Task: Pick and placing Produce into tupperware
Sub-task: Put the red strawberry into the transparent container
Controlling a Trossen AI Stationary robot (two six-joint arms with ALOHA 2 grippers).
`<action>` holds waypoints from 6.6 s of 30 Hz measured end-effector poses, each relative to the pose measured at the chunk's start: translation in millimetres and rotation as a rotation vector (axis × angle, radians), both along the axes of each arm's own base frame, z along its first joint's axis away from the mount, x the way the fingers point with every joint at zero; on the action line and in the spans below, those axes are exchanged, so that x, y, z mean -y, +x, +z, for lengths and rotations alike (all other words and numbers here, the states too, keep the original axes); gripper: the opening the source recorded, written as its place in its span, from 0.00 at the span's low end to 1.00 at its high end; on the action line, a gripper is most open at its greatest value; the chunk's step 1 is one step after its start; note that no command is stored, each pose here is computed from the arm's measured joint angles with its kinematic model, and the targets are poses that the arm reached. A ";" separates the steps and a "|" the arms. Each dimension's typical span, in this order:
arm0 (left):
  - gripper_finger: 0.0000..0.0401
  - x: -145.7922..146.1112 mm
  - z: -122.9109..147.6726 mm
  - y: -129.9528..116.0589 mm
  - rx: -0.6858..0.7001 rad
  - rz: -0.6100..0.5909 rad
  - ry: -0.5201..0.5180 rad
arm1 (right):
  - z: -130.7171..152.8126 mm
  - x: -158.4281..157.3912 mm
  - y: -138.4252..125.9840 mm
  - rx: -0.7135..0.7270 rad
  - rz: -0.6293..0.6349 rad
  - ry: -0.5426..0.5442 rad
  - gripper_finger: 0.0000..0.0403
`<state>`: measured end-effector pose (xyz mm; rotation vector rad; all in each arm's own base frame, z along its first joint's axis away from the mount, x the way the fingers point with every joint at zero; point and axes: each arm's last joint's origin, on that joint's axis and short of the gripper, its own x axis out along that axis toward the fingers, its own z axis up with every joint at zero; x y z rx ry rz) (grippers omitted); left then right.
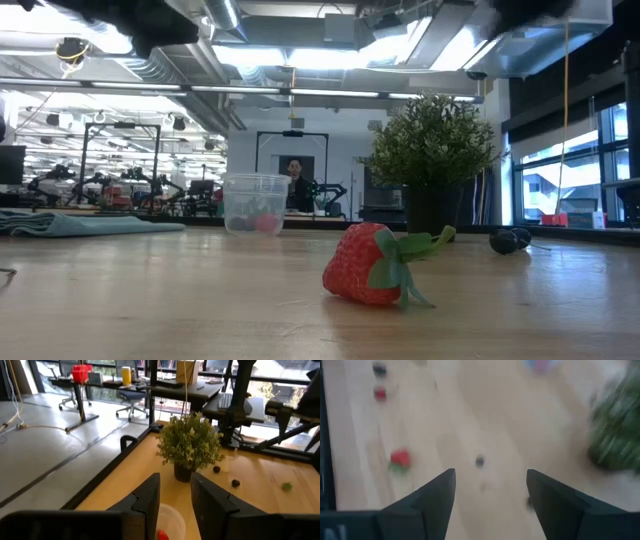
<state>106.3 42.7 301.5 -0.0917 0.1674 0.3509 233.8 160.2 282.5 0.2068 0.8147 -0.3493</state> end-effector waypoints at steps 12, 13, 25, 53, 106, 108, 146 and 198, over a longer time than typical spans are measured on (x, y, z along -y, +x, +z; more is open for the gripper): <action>0.30 0.0 -1.1 0.1 -0.004 0.004 -0.022 | -46.4 -30.6 -28.8 -0.165 0.157 0.190 0.61; 0.30 -0.1 -1.1 0.0 -0.004 0.004 -0.021 | -48.0 -31.7 -29.6 -0.182 0.172 0.187 0.61; 0.31 0.0 -3.9 -0.6 -0.032 0.011 -0.029 | -85.1 -45.2 -20.2 -0.319 0.231 0.095 0.61; 0.19 0.0 -4.9 -0.8 -0.040 0.013 -0.035 | -115.7 -57.2 -17.9 -0.435 0.251 0.087 0.50; 0.03 -0.1 -5.3 -0.6 -0.042 0.014 -0.041 | -59.4 17.8 38.4 -0.376 0.236 0.065 0.00; 0.04 -0.1 -5.3 -0.6 -0.042 0.014 -0.041 | -48.4 39.9 48.6 -0.334 0.236 0.042 0.00; 0.24 -1.2 -9.2 -2.2 -0.097 0.061 -0.012 | -72.5 239.8 252.6 0.040 0.296 -0.203 0.00; 0.20 -1.0 -8.1 -2.0 -0.086 0.057 -0.009 | 148.1 211.2 137.3 0.015 0.203 -0.252 0.45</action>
